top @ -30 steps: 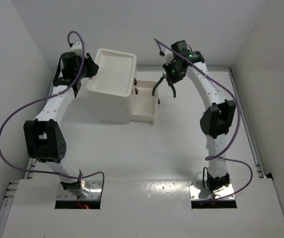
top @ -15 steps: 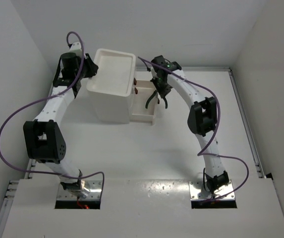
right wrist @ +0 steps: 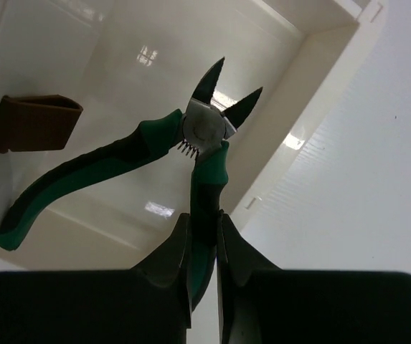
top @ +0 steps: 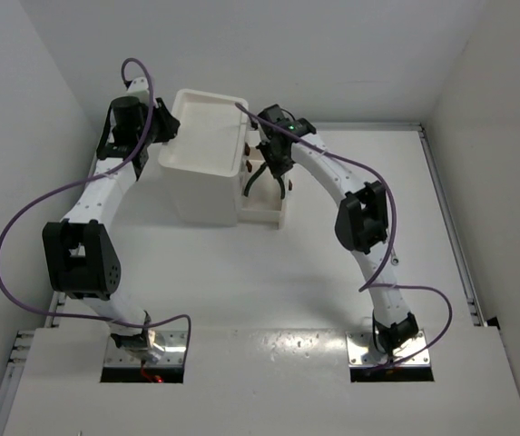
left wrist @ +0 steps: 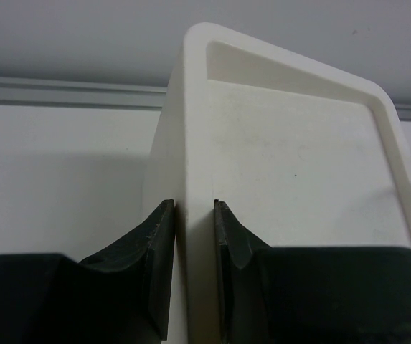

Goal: Sort the tools into containers

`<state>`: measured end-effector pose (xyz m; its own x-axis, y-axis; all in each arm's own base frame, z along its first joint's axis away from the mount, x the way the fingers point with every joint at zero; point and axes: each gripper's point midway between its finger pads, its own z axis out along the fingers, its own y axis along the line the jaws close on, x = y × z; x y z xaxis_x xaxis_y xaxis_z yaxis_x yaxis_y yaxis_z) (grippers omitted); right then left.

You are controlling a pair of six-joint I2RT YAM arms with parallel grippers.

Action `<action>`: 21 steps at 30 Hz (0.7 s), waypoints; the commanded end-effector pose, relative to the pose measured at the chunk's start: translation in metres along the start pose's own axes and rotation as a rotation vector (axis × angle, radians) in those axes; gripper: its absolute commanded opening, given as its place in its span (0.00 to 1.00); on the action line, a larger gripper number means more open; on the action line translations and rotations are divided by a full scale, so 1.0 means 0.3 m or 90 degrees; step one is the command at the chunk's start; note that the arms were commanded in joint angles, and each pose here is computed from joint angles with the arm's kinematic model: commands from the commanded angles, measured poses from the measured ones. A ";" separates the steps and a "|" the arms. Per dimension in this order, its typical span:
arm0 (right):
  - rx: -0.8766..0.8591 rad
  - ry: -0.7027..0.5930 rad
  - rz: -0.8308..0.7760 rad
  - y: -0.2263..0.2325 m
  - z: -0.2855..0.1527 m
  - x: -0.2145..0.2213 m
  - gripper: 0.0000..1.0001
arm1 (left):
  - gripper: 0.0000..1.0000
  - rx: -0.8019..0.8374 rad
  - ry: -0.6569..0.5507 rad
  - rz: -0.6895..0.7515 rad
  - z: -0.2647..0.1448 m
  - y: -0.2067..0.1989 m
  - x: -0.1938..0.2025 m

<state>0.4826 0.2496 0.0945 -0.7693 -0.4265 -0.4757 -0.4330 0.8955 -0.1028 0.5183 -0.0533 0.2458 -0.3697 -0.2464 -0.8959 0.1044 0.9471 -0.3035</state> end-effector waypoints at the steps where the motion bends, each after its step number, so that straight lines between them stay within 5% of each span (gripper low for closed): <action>1: 0.006 -0.050 0.043 0.025 0.004 -0.076 0.00 | 0.00 -0.103 0.410 -0.100 -0.122 0.131 0.678; 10: -0.121 -0.087 0.100 0.156 0.056 -0.120 0.00 | 0.00 -0.098 0.411 -0.101 -0.123 0.126 0.678; 21: 0.035 -0.078 0.057 0.078 0.215 -0.044 0.00 | 0.00 -0.101 0.422 -0.104 -0.118 0.133 0.701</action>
<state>0.4971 0.2752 0.0377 -0.7933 -0.3280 -0.5129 -0.3542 0.9339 -0.0494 0.5179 -0.0524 0.2454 -0.3669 -0.2533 -0.8951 0.0975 0.9464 -0.3078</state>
